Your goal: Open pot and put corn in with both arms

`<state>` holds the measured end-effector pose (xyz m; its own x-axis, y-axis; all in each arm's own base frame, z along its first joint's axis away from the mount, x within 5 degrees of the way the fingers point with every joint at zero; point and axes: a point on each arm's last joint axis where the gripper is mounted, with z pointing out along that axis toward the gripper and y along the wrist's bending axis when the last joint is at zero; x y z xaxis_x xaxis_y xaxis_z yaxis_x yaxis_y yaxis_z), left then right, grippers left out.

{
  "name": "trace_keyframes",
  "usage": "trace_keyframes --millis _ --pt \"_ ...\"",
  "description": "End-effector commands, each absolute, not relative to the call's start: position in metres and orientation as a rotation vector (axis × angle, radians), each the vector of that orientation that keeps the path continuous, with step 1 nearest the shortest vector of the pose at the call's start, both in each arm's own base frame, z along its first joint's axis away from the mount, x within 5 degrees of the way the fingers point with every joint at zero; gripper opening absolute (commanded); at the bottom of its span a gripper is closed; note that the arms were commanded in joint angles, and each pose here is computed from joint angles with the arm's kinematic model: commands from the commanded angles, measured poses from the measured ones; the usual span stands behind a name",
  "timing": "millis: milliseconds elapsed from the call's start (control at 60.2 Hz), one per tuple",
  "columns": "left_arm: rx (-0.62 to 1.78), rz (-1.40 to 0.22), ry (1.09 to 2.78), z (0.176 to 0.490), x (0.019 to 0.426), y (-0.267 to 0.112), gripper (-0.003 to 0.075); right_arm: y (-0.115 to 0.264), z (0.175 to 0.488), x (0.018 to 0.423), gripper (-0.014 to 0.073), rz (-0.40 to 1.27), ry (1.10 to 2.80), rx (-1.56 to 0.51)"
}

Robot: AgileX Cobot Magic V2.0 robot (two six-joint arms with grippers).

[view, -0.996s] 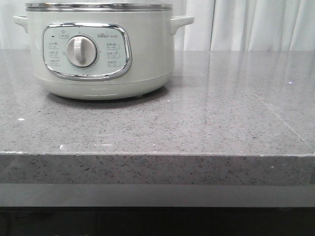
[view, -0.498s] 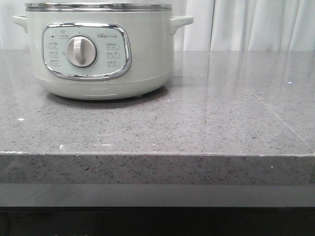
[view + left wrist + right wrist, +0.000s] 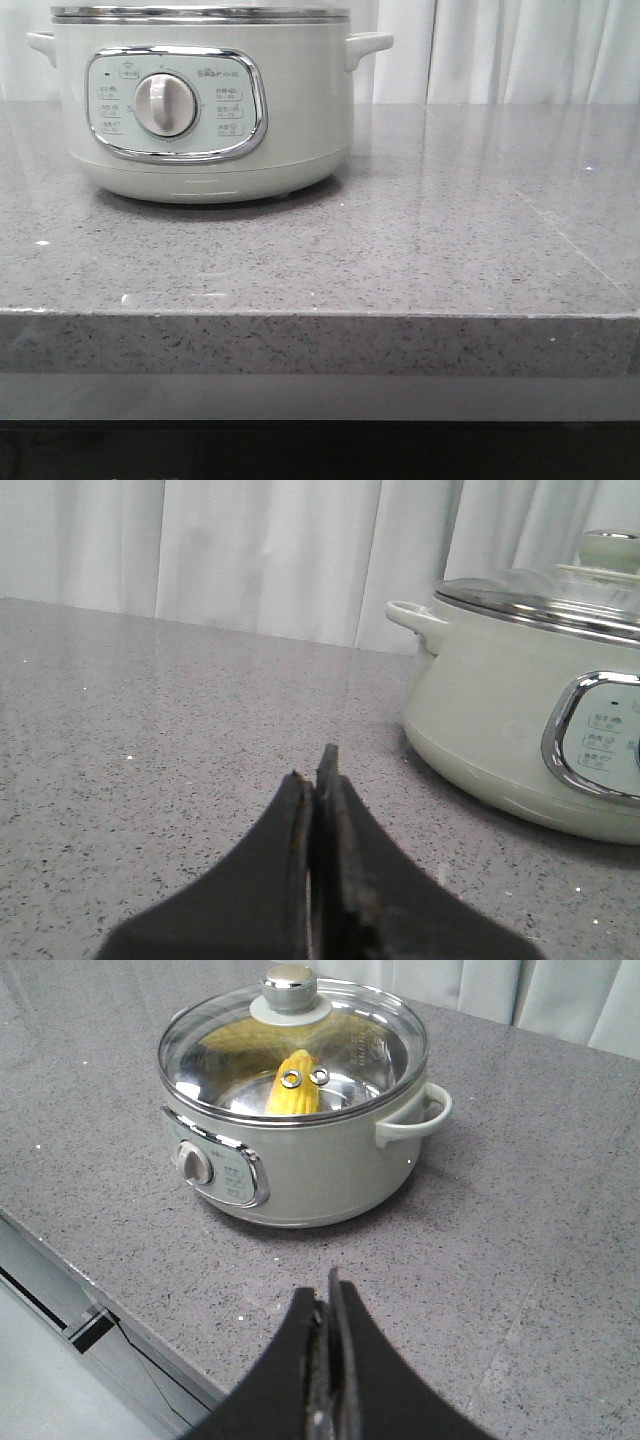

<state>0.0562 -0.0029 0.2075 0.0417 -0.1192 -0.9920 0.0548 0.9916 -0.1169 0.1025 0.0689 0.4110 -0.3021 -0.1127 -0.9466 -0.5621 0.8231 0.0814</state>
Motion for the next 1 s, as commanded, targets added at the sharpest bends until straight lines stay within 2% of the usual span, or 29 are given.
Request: trace_keyframes --millis 0,166,299,382,564,763,979 --pt "-0.056 -0.145 1.43 0.213 0.055 -0.003 -0.002 0.067 0.424 0.102 -0.0068 0.49 1.757 -0.481" --pt "-0.056 -0.145 1.43 0.213 0.055 -0.003 -0.002 0.064 0.423 0.1 -0.0068 0.474 1.736 -0.471" --pt "-0.056 -0.145 1.43 0.213 0.055 -0.003 -0.002 0.045 0.406 0.096 -0.0068 0.368 1.649 -0.336" --pt "-0.056 -0.145 1.43 0.213 0.055 -0.003 -0.002 0.029 0.383 0.09 -0.0068 0.276 1.586 -0.213" --pt "-0.056 -0.145 1.43 0.213 0.055 -0.003 -0.002 0.012 0.32 0.073 -0.0068 0.158 1.531 -0.079" --pt "-0.056 -0.145 1.43 0.213 0.055 -0.003 -0.002 0.006 0.252 0.056 -0.0068 0.119 1.508 -0.038" --pt "-0.056 -0.145 1.43 0.213 0.055 -0.003 -0.002 0.005 0.209 0.053 -0.0068 0.113 1.523 -0.031"
